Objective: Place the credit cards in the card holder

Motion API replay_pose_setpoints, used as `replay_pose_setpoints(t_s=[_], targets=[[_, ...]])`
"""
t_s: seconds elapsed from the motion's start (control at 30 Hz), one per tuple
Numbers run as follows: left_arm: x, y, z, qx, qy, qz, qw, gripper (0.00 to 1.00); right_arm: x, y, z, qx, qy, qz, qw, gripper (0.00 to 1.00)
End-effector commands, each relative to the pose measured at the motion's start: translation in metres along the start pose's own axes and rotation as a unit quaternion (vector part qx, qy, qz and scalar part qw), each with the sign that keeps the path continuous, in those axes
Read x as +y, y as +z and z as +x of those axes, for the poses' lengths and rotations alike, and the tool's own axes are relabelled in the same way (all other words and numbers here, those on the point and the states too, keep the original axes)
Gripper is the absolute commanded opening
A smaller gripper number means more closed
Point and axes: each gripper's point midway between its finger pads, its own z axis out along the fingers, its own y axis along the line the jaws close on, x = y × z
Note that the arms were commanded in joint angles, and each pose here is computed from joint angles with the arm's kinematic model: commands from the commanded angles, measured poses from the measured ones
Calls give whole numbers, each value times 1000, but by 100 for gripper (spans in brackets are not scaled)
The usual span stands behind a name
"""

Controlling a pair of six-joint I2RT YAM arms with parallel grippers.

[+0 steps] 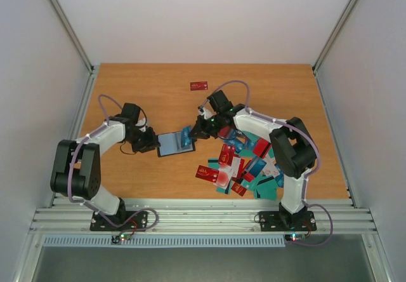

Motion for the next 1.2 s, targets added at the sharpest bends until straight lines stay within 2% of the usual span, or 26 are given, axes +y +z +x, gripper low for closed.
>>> replay_pose_setpoints(t_s=[0.0,0.47,0.93,1.17], targets=[[-3,6,-10,-8,1,23,1000,26,16,16,-22,-41,-78,-23,996,1],[1,22,-15,10,12,26,1000,22,-7,48,-35,-61,-111,-20,992,1],[10,31,-10,27,13,11,999,13,-24,73,-23,-24,-89,-27,995,1],[14,35,-9,33,10,7,999,12,-25,76,-18,-10,-73,-39,997,1]])
